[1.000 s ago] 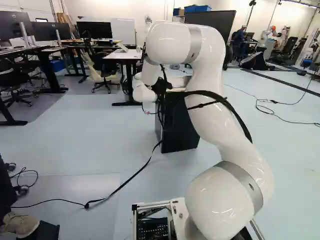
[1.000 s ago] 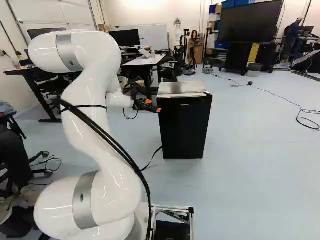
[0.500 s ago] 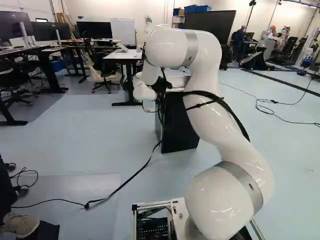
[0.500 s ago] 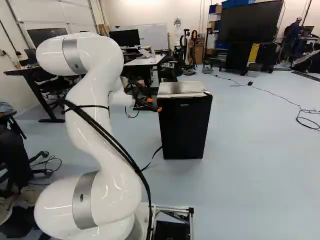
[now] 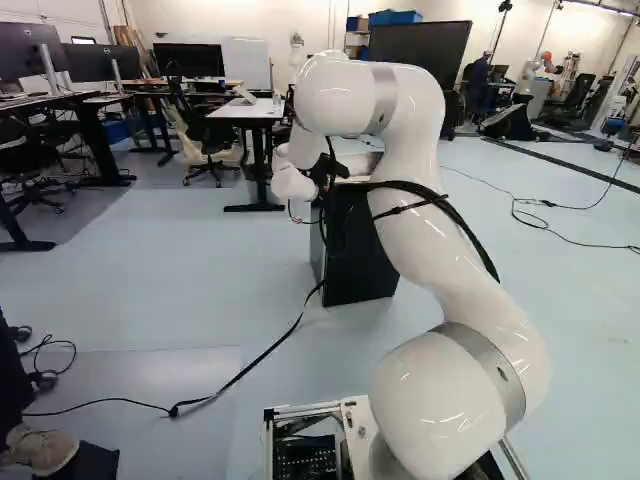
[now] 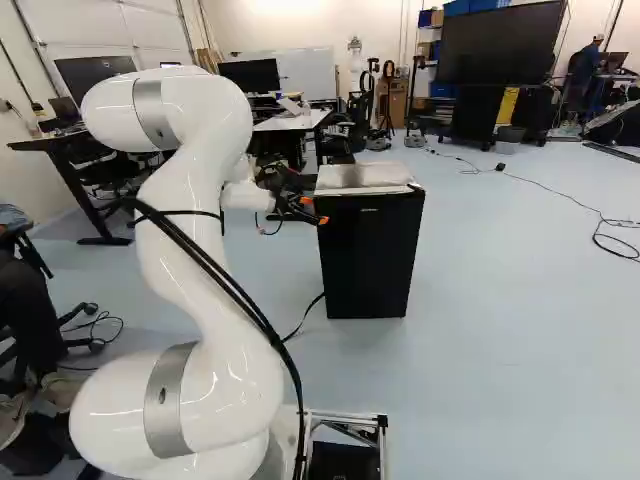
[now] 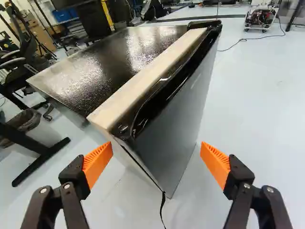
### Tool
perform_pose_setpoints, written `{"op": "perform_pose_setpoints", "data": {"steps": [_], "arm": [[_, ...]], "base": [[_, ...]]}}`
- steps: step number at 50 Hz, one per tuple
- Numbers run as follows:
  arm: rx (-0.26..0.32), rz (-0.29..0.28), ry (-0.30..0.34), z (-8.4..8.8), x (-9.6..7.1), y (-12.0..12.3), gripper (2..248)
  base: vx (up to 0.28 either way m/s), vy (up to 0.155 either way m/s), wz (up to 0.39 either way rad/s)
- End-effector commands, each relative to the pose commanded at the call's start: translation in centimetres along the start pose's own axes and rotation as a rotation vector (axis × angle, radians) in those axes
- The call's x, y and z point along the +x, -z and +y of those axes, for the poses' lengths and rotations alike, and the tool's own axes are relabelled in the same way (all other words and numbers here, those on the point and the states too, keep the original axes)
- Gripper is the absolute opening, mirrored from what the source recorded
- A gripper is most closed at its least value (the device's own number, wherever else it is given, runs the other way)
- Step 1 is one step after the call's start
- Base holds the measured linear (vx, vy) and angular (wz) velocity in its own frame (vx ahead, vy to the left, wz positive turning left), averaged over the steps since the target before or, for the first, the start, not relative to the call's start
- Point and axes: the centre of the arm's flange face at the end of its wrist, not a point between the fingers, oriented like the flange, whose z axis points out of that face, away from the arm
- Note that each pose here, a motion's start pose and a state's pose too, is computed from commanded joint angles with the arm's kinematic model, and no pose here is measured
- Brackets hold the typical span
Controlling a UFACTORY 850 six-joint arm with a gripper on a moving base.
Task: Open the fridge door
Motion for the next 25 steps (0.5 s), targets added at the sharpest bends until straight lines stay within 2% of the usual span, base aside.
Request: {"op": "perform_pose_setpoints", "data": {"steps": [17, 25], "arm": [[-0.034, -0.005, -0.023, 0.7, 0.5, -0.8, 247], [-0.066, -0.017, -0.037, 1.7, 0.5, -0.7, 247]], "base": [[0.000, 0.000, 0.000], [0.000, 0.000, 0.000]]}}
